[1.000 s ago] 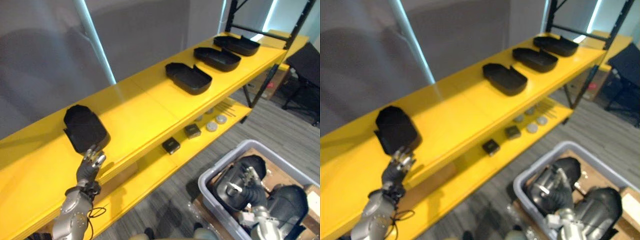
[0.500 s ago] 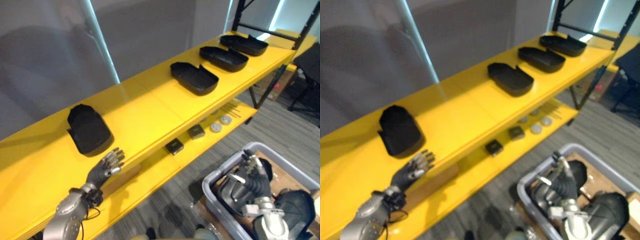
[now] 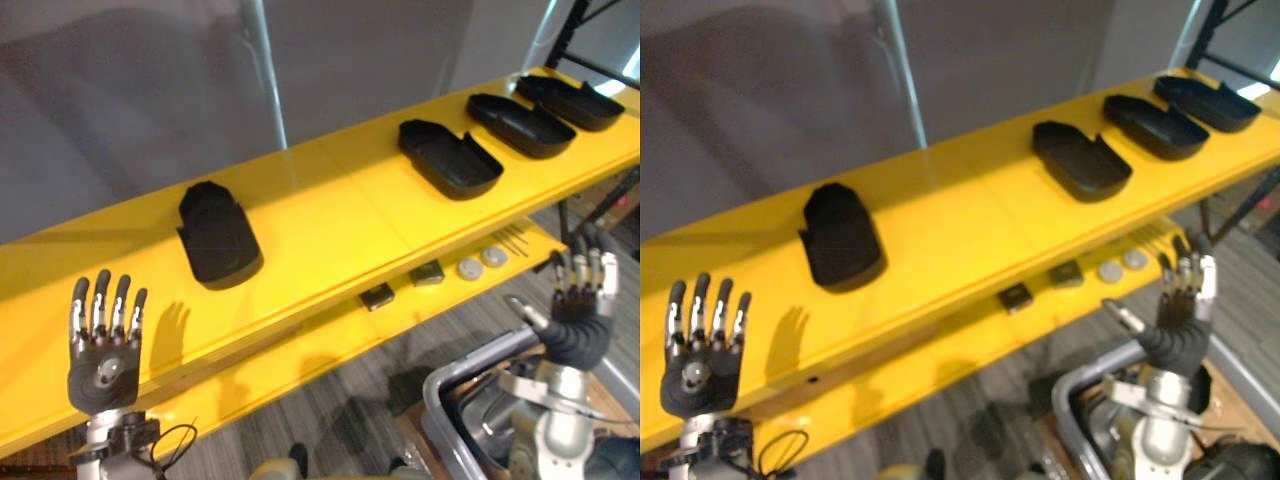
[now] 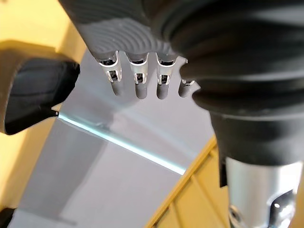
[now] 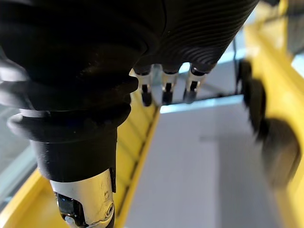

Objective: Walk over and take plastic housings, then place them on the shelf

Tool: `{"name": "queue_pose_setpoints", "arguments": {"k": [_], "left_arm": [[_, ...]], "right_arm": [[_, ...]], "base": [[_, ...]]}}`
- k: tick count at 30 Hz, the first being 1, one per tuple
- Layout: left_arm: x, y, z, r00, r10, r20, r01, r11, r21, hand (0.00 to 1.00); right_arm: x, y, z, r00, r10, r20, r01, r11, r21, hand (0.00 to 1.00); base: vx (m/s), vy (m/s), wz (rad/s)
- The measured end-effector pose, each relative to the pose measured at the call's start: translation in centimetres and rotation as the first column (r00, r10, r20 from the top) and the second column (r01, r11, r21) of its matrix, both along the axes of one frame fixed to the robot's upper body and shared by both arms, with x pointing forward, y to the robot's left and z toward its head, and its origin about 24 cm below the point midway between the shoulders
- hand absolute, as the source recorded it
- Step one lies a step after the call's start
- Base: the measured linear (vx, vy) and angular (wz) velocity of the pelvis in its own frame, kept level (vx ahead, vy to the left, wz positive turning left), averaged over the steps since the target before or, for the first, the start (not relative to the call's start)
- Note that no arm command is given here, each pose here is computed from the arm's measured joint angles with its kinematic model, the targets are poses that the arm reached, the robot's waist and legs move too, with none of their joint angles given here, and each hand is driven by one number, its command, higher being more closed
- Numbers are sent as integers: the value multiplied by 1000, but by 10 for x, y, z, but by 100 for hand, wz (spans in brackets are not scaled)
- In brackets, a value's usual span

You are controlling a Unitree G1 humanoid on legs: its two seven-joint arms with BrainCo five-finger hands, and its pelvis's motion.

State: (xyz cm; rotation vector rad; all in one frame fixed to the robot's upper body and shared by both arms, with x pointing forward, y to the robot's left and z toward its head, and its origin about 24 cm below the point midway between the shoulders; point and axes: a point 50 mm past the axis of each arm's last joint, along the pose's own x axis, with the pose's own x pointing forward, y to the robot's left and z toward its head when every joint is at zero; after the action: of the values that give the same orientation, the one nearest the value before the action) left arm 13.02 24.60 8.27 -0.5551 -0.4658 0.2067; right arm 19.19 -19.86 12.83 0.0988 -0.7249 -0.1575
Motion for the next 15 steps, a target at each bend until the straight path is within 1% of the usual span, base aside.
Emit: {"name": "queue_pose_setpoints", "arguments": {"k": [1, 2, 3, 4, 5, 6, 7, 8, 9, 10, 12, 13, 15], "left_arm": [[1, 0, -1, 1000, 16, -19, -16, 1000, 10, 0], [4, -2, -2, 995, 65, -69, -62, 997, 34, 0], [7, -3, -7, 987, 109, -114, -107, 994, 30, 0], [8, -2, -11, 981, 139, -139, -138, 990, 13, 0], [10, -1, -20, 954, 221, -204, -218, 975, 39, 0], [11, 1, -28, 927, 272, -259, -262, 962, 72, 0], [10, 1, -40, 881, 332, -338, -308, 943, 124, 0], [8, 1, -47, 858, 352, -374, -325, 936, 136, 0], [4, 2, -60, 813, 382, -439, -354, 923, 147, 0], [1, 1, -71, 770, 412, -488, -361, 911, 201, 0], [-4, -2, -81, 733, 437, -521, -350, 899, 261, 0], [-9, -2, -85, 722, 449, -526, -363, 893, 265, 0], [-10, -1, -84, 725, 467, -506, -377, 884, 275, 0]], "right_arm": [[5, 7, 4, 999, 44, 23, -44, 999, 4, 0], [16, 20, 12, 990, 128, 60, -129, 992, 8, 0], [27, 32, 19, 977, 197, 78, -198, 980, 5, 0], [33, 39, 21, 969, 234, 80, -235, 972, 5, 0], [46, 52, 27, 952, 297, 74, -298, 955, 0, 0], [55, 61, 29, 939, 338, 58, -339, 941, -2, 0], [67, 72, 30, 920, 391, 25, -391, 920, -6, 0], [72, 77, 31, 911, 413, 3, -413, 911, -9, 0], [81, 88, 31, 891, 453, -37, -454, 891, -13, 0], [89, 98, 31, 873, 482, -72, -484, 875, -18, 0], [98, 110, 27, 851, 509, -133, -517, 855, -33, 0], [99, 118, 25, 840, 518, -161, -530, 847, -44, 0], [100, 120, 24, 838, 518, -172, -530, 848, -29, 0]], "base": [[-27, 3, 10], [-6, 6, 26], [-7, 6, 33], [-1, 5, 42], [1, 10, 32], [8, 8, 37], [10, 3, 27], [12, 2, 29], [21, 4, 35], [19, 10, 33], [14, 24, 21], [15, 28, 15], [7, 22, 17]]}}
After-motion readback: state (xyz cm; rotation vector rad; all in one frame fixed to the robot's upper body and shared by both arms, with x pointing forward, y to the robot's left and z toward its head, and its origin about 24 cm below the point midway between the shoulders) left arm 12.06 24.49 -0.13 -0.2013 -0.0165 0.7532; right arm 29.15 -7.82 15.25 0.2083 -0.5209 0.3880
